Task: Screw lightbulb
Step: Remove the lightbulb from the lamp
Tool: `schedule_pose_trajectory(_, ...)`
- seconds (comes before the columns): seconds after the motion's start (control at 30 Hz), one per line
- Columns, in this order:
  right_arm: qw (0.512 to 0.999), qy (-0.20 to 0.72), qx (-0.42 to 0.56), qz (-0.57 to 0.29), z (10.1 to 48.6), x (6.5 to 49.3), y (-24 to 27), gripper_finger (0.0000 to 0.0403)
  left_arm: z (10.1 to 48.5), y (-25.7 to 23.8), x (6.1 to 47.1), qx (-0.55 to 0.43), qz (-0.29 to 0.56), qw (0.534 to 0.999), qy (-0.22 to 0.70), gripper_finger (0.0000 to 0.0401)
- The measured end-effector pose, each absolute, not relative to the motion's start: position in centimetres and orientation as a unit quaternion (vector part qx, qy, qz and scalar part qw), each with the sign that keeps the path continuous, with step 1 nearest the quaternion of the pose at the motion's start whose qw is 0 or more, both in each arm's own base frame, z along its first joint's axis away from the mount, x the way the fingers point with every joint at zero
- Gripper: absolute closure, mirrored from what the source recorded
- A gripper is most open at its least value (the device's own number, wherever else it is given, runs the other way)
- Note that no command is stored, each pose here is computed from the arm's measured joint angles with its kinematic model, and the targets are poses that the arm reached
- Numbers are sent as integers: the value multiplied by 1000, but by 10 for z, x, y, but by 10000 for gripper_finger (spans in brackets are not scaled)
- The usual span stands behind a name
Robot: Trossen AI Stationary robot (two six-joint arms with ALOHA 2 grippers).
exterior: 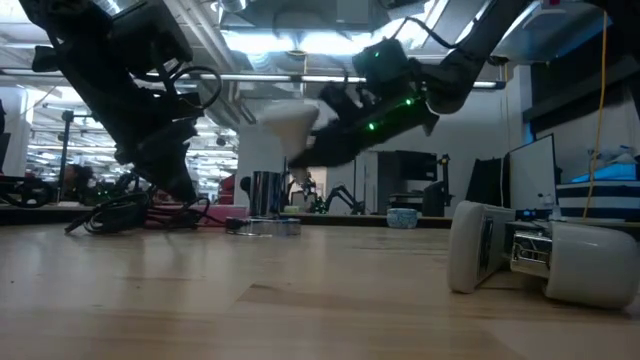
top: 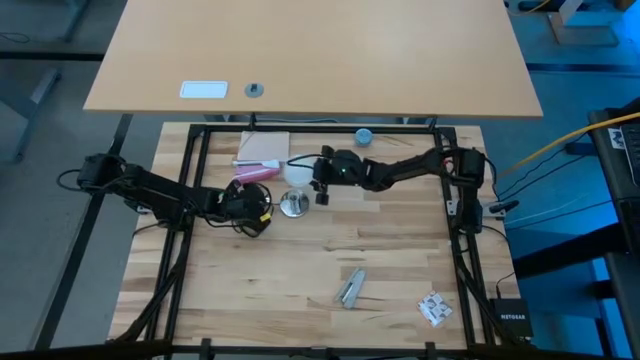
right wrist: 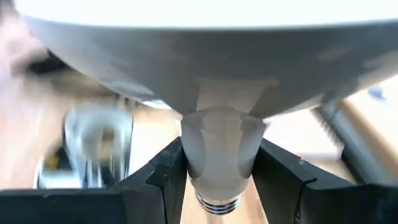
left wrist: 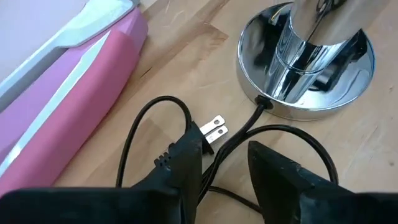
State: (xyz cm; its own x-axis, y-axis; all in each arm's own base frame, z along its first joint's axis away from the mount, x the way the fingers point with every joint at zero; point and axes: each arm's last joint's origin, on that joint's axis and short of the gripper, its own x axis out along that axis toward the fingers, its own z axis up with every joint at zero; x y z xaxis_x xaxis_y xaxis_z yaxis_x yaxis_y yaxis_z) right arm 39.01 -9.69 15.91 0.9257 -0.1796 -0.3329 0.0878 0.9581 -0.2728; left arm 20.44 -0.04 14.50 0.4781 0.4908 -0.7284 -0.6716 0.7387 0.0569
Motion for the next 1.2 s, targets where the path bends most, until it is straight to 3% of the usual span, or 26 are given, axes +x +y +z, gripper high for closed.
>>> schedule_pose_trajectory(0.33, 941, 306, -118, -82, 137, 379, -97, 240, 145, 0, 205, -129, 345, 851, 374, 278)
schedule_pose_trajectory(1.0, 938, 321, -102, -85, 135, 377, -97, 238, 146, -1, 206, -133, 345, 853, 368, 278)
schedule_pose_trajectory(1.2, 928, 351, -88, -87, 128, 374, -96, 195, 146, -1, 206, -133, 345, 853, 368, 278)
